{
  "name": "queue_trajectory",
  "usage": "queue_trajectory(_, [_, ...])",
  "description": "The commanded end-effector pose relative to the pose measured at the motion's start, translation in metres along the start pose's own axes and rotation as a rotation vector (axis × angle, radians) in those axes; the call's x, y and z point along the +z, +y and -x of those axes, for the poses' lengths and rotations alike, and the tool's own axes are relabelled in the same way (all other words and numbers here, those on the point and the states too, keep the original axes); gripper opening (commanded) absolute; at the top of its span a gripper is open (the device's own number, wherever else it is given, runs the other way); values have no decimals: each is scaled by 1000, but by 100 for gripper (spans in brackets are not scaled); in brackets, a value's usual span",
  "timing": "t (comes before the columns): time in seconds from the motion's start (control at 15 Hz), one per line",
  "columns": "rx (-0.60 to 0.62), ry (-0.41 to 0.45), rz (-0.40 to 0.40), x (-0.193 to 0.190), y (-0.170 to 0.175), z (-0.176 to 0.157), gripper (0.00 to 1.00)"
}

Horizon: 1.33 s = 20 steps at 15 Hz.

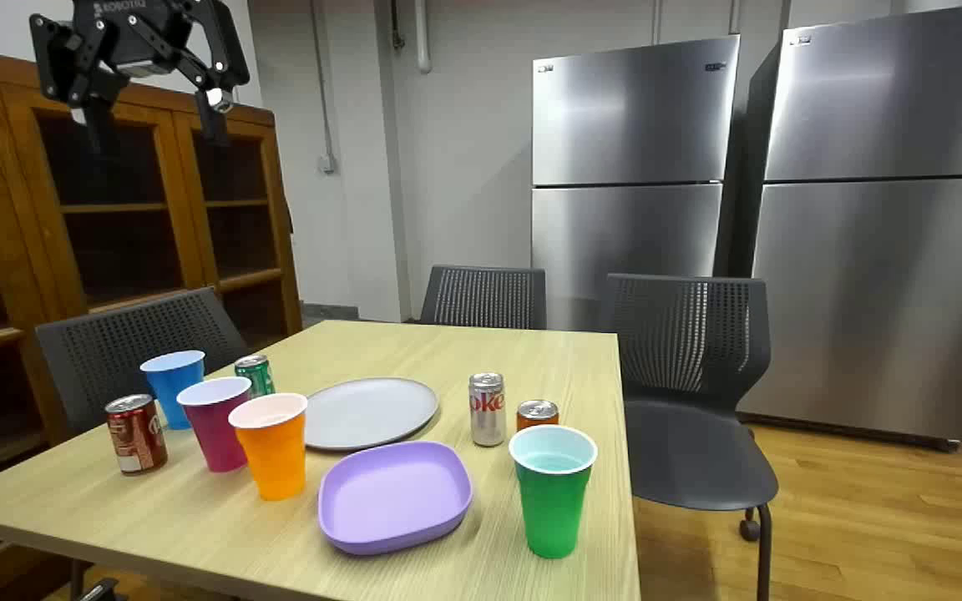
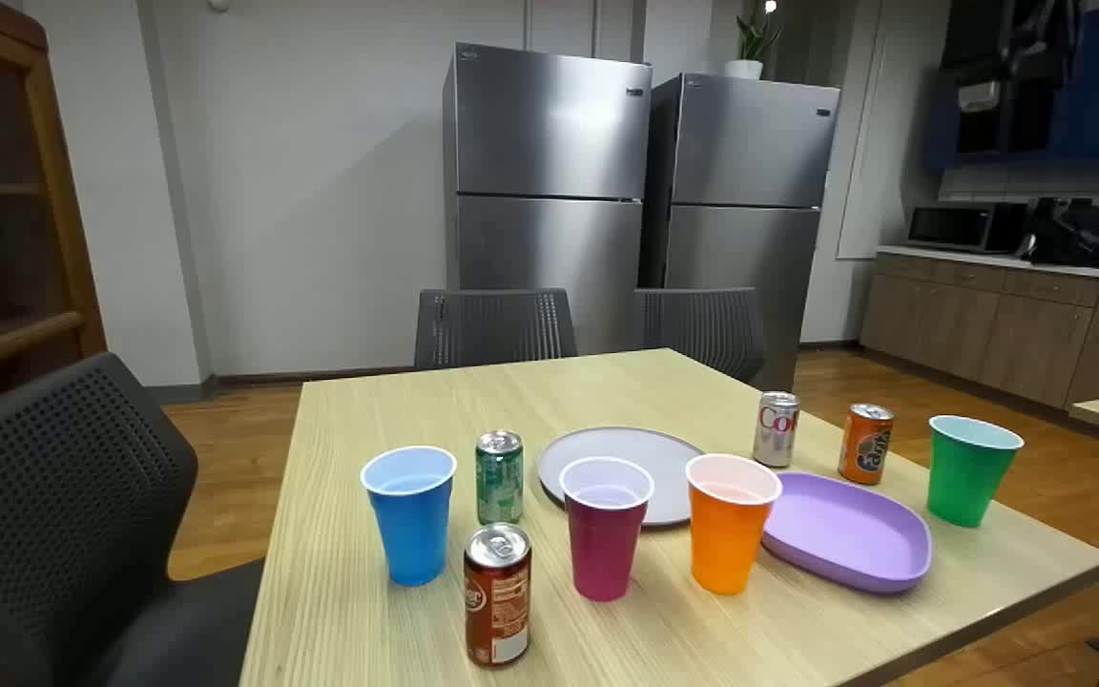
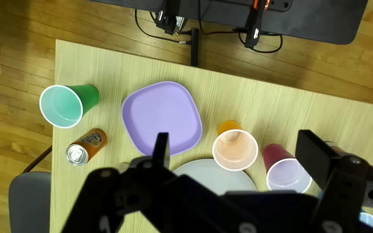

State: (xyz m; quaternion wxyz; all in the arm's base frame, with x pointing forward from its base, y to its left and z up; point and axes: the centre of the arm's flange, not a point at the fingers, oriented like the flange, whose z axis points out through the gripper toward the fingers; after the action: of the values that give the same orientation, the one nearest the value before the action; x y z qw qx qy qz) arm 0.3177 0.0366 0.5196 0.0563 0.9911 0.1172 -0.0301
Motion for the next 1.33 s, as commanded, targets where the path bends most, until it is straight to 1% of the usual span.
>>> queue_trajectory(0.0, [0, -2, 0, 1, 0, -1, 100])
queue_trajectory(0.8, [-9, -8, 7, 6, 3, -4, 100])
queue_trajectory(1.07, [-26, -24, 6, 20, 6, -12, 100])
queue_trajectory(1.27, [-20, -29, 9, 38, 10, -22, 100])
